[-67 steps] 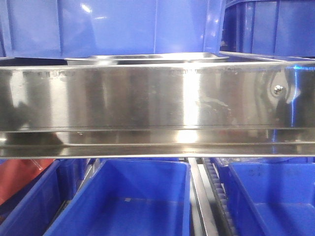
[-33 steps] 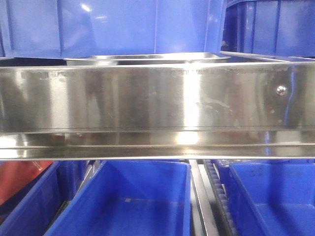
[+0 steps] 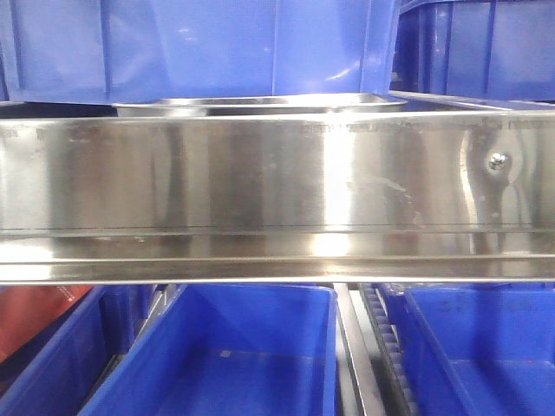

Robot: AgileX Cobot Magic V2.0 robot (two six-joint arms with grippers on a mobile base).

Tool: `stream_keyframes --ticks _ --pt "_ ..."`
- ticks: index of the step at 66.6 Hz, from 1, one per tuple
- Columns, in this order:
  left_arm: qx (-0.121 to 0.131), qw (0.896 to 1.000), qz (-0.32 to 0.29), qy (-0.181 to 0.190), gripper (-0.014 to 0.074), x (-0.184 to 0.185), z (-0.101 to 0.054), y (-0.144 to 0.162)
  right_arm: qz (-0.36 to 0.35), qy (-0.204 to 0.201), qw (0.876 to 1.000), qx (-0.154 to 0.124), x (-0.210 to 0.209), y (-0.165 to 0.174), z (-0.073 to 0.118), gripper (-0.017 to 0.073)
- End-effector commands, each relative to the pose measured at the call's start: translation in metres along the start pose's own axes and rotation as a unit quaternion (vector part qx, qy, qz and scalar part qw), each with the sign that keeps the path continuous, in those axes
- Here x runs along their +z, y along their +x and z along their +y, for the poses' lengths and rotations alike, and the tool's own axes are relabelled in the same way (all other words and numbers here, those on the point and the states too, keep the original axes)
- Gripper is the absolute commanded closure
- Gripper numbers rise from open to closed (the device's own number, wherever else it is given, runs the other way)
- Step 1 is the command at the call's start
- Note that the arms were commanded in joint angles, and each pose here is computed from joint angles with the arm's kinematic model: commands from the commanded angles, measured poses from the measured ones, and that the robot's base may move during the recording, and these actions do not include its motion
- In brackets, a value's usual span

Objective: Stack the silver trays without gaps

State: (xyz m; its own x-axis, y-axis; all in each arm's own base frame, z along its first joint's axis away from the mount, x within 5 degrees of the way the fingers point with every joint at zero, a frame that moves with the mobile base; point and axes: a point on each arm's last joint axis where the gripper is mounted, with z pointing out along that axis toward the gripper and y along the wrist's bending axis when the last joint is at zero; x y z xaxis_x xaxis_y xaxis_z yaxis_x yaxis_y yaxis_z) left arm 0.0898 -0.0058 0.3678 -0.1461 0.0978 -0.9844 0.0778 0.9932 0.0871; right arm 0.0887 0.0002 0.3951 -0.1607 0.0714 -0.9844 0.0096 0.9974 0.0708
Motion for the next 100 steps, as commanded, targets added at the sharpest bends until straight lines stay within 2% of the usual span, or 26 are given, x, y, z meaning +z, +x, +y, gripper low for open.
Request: stream_keyframes --ticks 1,11,21,27,36,40,44,51,55,61,68,74,79,87,100 --pt "-0.004 0.998 0.063 0.005 0.0601 0.019 0.0 -0.001 0.082 0.003 0.997 -0.001 0.013 -0.004 0.0 0.0576" --pt "-0.014 0.993 0.113 0.013 0.0601 0.048 -0.001 0.005 0.159 0.007 0.987 -0.001 0.036 0.0 0.0 0.0576" --pt "-0.015 0.991 0.133 0.015 0.0601 0.066 -0.001 0.01 0.161 0.007 0.987 0.0 0.054 0.0 0.0 0.0576" --pt "-0.025 0.991 0.129 0.016 0.0601 0.08 -0.001 0.01 0.17 0.009 0.985 0.0 0.072 0.002 -0.001 0.0576" --pt "-0.058 0.982 0.175 0.031 0.0611 0.104 -0.004 0.007 0.234 0.009 0.972 0.006 0.1 0.011 0.0 0.0573" --pt "-0.059 0.978 0.196 0.026 0.0611 0.116 -0.003 0.007 0.252 0.005 0.968 0.013 0.114 0.012 0.003 0.0573" --pt "-0.079 0.975 0.209 0.018 0.0611 0.127 -0.002 0.002 0.267 -0.001 0.963 0.024 0.128 0.013 0.009 0.0572" --pt "-0.085 0.972 0.221 0.013 0.0611 0.145 -0.006 -0.006 0.296 0.002 0.954 0.034 0.151 0.018 0.021 0.0573" --pt "-0.076 0.972 0.22 0.01 0.0611 0.154 -0.011 -0.012 0.312 0.005 0.949 0.036 0.163 0.02 0.031 0.0573" --pt "-0.072 0.968 0.241 0.005 0.0611 0.166 -0.025 -0.018 0.34 0.005 0.94 0.028 0.181 0.022 0.05 0.0573" --pt "-0.079 0.959 0.274 -0.01 0.0611 0.181 -0.042 -0.022 0.363 -0.003 0.931 0.036 0.198 0.019 0.073 0.0573" --pt "-0.089 0.953 0.291 -0.006 0.0611 0.191 -0.057 -0.029 0.388 0.002 0.921 0.045 0.209 0.016 0.087 0.0573" --pt "-0.084 0.949 0.304 0.008 0.0611 0.198 -0.072 -0.033 0.403 0.004 0.914 0.041 0.217 0.013 0.095 0.0573" --pt "-0.078 0.943 0.324 0.023 0.0611 0.211 -0.091 -0.04 0.408 -0.002 0.912 0.037 0.229 0.008 0.109 0.0573" --pt "-0.095 0.928 0.358 0.025 0.0611 0.237 -0.111 -0.039 0.436 0.004 0.899 0.042 0.242 0.022 0.128 0.0573"
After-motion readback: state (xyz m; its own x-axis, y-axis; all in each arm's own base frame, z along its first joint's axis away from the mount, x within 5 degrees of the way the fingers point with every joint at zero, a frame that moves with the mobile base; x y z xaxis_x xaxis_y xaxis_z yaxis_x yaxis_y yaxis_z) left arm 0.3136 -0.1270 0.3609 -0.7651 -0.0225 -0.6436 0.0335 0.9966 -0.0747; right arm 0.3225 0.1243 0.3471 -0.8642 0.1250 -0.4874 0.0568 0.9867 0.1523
